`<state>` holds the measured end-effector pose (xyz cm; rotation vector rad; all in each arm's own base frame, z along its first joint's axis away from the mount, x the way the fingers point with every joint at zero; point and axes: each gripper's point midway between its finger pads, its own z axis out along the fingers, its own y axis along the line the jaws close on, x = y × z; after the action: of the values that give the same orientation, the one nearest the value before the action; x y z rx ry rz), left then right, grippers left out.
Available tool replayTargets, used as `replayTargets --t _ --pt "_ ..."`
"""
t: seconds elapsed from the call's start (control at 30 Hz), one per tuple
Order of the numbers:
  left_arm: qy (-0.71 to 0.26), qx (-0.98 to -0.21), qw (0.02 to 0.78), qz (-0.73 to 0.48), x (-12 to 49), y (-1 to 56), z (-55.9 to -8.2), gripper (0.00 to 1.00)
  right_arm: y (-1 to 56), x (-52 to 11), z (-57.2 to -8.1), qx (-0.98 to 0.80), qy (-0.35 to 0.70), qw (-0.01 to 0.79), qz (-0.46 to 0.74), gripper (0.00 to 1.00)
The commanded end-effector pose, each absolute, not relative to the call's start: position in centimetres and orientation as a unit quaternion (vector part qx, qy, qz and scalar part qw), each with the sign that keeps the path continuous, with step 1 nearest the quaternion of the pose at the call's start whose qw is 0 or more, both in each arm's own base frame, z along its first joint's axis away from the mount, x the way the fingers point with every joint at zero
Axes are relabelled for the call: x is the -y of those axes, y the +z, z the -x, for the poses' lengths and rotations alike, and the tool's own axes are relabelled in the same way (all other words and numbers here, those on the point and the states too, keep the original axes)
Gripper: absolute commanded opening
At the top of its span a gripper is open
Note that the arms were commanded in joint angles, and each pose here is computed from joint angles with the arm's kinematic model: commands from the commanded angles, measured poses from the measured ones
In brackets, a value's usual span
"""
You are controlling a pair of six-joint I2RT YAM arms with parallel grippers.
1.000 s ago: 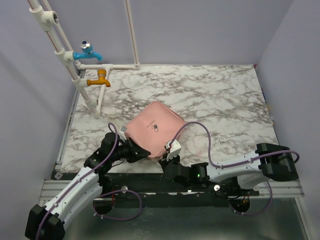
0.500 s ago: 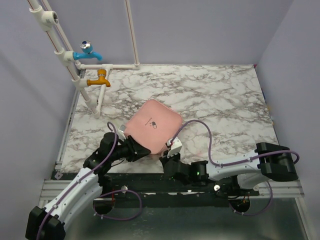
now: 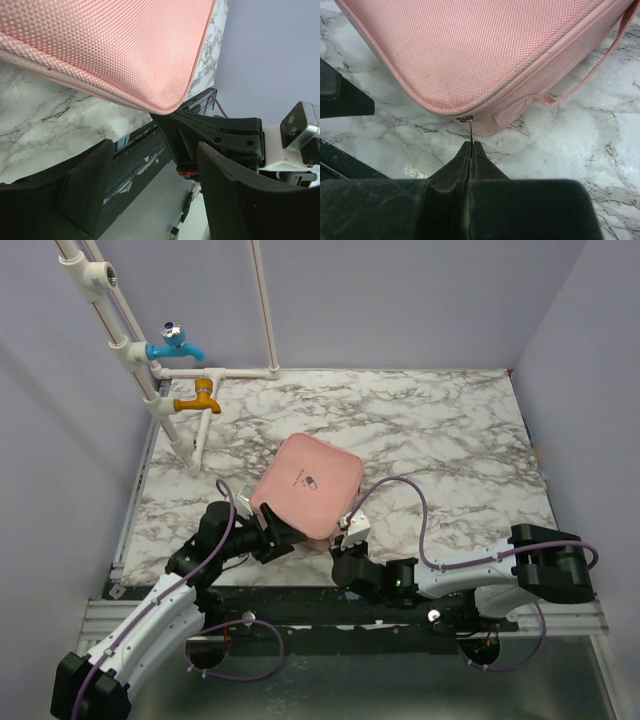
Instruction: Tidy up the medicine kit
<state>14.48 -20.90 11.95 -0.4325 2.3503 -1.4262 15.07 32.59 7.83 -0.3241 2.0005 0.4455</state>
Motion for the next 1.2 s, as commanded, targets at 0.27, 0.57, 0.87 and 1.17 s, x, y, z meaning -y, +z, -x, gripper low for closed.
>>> replayTargets --t 0.27,0.57,0.87,1.17 --pt "-0.545 -0.8 0.235 0.088 22.7 18.2 -17.7 0.68 7.8 -32.0 -15.2 -0.823 0.177 0.521 0.138 0.01" --pt "-0.532 -0.811 0.226 0.091 23.9 15.2 -20.8 0.66 7.9 -32.9 -15.0 -0.821 0.185 0.52 0.146 0.01" --pt "-0.525 -0.815 0.229 0.09 24.2 13.6 -23.2 0.65 7.6 -33.4 -14.8 -0.822 0.185 0.516 0.155 0.01" --pt "-0.555 -0.798 0.22 0.083 25.3 13.9 -23.9 0.64 7.8 -33.4 -14.9 -0.82 0.185 0.519 0.153 0.01"
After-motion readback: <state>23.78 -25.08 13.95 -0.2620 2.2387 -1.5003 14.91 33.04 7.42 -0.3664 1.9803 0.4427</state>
